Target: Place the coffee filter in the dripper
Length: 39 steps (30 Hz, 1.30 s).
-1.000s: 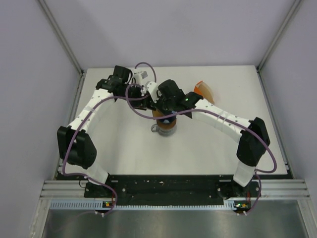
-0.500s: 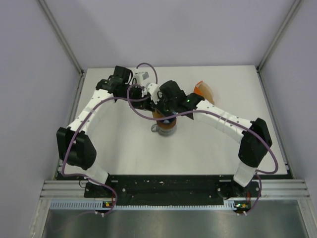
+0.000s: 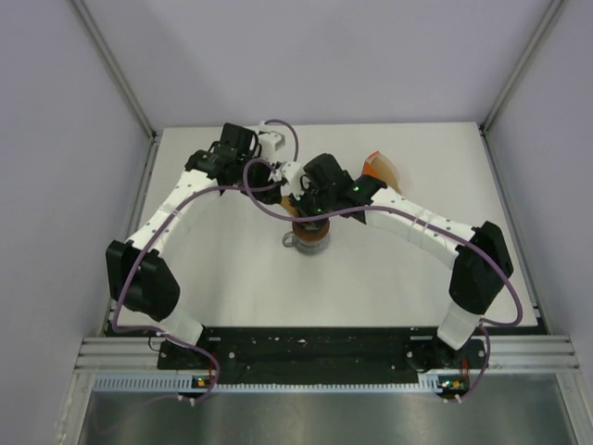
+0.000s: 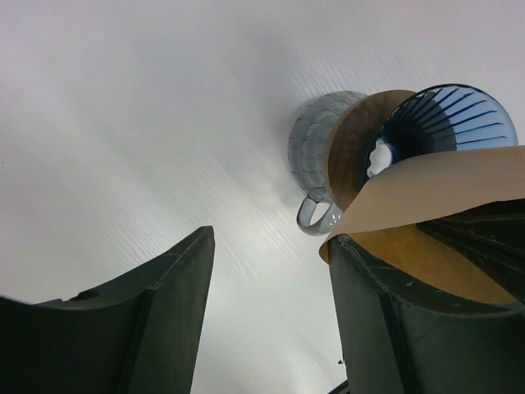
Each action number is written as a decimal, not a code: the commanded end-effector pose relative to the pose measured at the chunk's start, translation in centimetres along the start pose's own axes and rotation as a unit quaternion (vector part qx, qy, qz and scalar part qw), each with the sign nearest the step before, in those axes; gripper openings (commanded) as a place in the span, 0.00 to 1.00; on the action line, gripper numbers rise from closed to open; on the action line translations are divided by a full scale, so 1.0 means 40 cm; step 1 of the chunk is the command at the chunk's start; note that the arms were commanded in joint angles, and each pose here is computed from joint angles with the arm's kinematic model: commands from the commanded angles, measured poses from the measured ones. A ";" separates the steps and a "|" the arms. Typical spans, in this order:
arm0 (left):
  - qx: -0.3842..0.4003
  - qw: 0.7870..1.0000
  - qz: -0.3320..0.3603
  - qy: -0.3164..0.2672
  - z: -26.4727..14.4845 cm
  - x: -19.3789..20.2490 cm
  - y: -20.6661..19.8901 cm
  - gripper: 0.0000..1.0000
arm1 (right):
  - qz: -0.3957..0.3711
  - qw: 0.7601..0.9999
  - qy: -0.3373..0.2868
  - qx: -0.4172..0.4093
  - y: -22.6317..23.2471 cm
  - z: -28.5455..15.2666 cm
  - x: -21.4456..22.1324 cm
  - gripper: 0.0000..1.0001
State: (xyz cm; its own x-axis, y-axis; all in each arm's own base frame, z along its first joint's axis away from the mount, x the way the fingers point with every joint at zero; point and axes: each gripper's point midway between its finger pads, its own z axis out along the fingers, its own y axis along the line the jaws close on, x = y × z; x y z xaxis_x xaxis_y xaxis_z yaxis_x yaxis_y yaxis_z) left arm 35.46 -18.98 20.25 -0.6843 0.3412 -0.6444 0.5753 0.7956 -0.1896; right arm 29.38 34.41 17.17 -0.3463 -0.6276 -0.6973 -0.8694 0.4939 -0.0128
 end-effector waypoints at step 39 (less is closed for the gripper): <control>0.161 0.946 -0.276 -0.051 -0.031 -0.041 -0.083 0.65 | 0.044 0.989 0.136 0.043 -0.038 0.115 0.149 0.00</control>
State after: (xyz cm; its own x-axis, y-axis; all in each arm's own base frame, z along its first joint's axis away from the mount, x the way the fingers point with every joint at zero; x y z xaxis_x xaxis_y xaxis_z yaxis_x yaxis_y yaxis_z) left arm 35.62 -19.72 22.78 -0.8631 -0.1610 -0.4787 0.2449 0.6955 -0.6755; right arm 29.69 31.16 10.51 -0.5172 -0.7125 -0.4742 -0.8033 0.5953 -0.0184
